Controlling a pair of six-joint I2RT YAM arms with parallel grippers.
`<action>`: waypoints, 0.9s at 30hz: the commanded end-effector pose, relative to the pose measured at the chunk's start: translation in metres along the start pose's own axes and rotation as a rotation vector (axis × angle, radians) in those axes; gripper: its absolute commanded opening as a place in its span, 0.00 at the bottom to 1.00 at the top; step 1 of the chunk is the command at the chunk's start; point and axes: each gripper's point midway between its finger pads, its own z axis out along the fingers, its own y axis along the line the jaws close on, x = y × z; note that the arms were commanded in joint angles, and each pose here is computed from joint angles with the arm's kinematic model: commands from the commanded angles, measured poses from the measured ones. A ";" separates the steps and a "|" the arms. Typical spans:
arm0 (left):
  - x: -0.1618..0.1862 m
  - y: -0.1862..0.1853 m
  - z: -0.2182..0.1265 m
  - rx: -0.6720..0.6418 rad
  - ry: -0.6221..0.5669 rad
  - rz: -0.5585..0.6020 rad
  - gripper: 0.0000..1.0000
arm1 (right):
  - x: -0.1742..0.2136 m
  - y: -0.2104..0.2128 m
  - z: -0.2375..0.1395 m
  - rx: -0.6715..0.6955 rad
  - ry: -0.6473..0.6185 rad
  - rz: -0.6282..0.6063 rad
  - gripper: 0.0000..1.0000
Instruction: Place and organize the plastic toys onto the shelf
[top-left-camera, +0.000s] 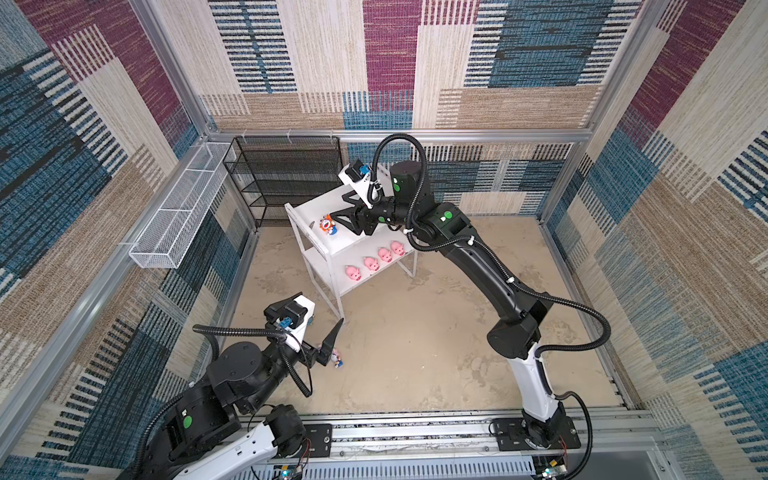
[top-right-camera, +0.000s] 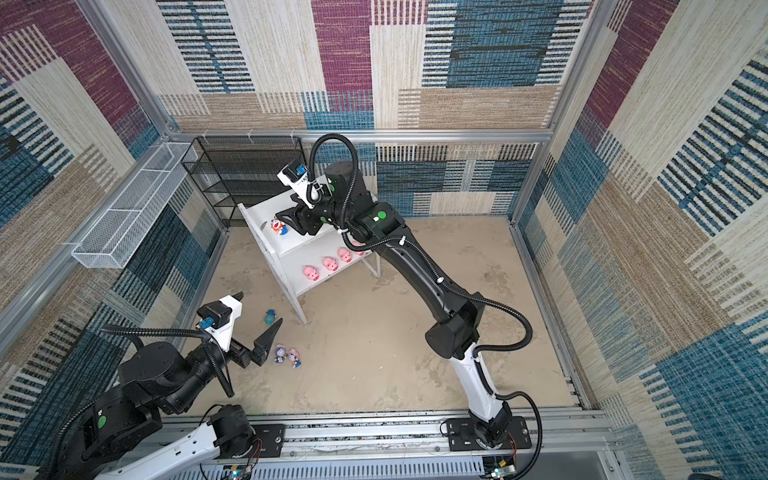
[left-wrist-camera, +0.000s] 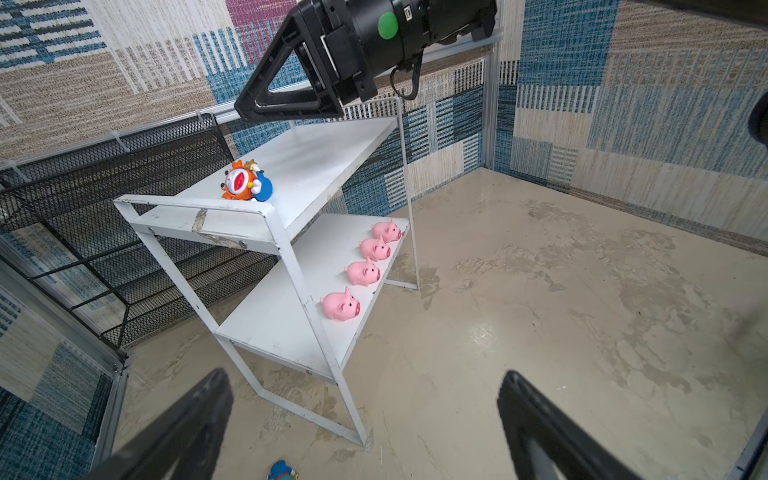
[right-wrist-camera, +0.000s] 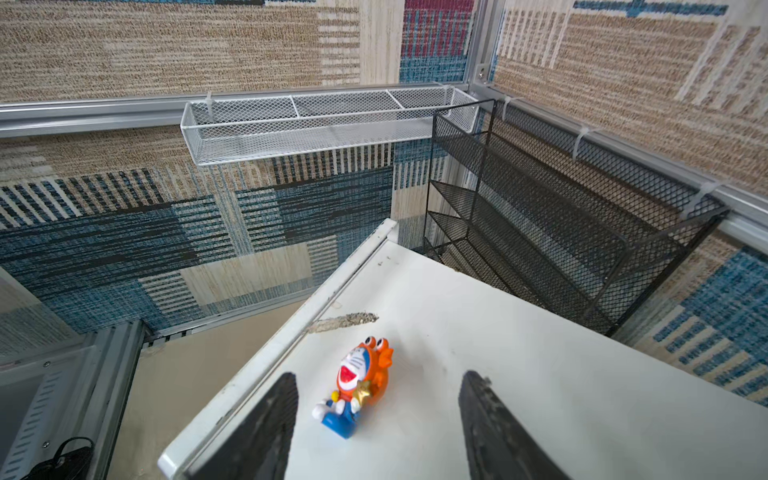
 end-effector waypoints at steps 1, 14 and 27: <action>-0.003 0.001 -0.001 -0.003 -0.015 -0.021 0.99 | 0.005 0.005 0.005 -0.038 0.006 0.047 0.62; -0.003 0.003 -0.004 -0.004 -0.026 -0.025 0.99 | 0.023 0.010 0.020 -0.090 0.032 0.100 0.60; -0.004 0.003 -0.005 -0.003 -0.033 -0.028 0.99 | 0.034 0.013 0.030 -0.096 0.054 0.109 0.58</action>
